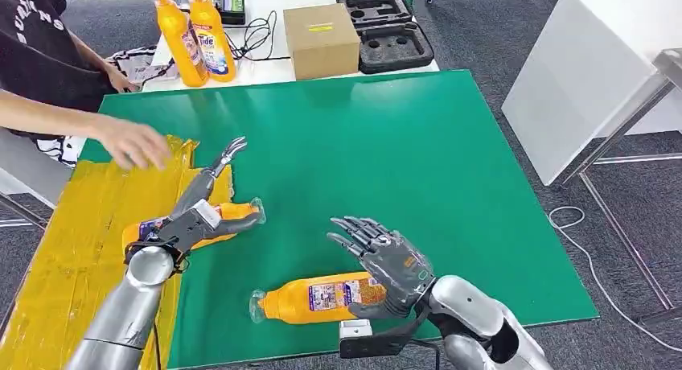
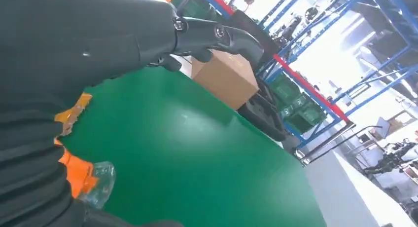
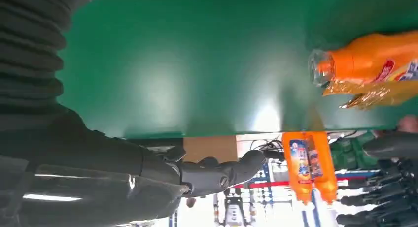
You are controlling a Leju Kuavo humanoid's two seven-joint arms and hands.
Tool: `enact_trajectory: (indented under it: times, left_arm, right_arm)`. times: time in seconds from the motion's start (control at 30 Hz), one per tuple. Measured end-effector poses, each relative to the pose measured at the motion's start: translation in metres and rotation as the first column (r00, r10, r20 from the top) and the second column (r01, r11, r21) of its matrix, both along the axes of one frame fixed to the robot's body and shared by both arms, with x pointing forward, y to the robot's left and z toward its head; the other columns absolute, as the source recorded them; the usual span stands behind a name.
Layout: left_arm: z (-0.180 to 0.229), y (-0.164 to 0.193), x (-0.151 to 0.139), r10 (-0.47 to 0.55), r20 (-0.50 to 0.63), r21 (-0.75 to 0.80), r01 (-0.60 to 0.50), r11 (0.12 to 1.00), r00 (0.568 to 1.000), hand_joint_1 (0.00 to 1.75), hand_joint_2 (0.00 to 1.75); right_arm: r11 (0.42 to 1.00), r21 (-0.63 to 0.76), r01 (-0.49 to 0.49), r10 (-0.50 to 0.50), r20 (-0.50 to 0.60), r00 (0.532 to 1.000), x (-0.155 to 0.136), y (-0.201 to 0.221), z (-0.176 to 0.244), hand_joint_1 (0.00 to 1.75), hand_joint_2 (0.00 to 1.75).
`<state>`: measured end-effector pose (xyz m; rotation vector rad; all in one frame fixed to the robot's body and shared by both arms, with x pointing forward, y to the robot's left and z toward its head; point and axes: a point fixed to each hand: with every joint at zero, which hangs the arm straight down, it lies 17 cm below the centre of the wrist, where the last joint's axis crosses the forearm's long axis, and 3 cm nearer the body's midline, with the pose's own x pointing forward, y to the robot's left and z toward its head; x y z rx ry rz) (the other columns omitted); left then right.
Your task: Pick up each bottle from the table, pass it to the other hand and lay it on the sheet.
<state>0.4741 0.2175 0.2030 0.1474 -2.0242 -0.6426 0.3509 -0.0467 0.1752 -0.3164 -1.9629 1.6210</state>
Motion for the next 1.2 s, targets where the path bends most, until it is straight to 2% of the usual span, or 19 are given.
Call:
enact_trajectory:
  times: [0.43, 1.0, 1.03, 1.2]
  left_arm:
    - [-0.009, 0.014, -0.004, 0.03, -0.02, -0.028, -0.03, 0.999, 0.999, 0.0, 1.75]
    - [-0.018, 0.018, -0.007, 0.038, -0.028, -0.032, -0.039, 0.999, 0.999, 0.0, 1.75]
    - [-0.018, 0.018, -0.007, 0.039, -0.028, -0.032, -0.04, 0.999, 0.999, 0.0, 0.0]
    - [-0.02, 0.018, -0.007, 0.04, -0.03, -0.019, -0.041, 0.999, 0.999, 0.0, 0.0]
  right_arm:
    - [0.994, -0.095, -0.052, 0.05, -0.022, 0.999, -0.006, -0.006, -0.021, 0.0, 1.75]
    - [0.985, -0.164, -0.044, 0.027, -0.103, 0.994, -0.009, -0.011, -0.06, 0.0, 1.75]
    - [0.985, -0.167, -0.041, 0.023, -0.106, 0.994, -0.008, -0.01, -0.062, 0.0, 1.75]
    - [0.984, -0.175, -0.03, 0.009, -0.118, 0.993, 0.001, -0.004, -0.066, 0.0, 1.75]
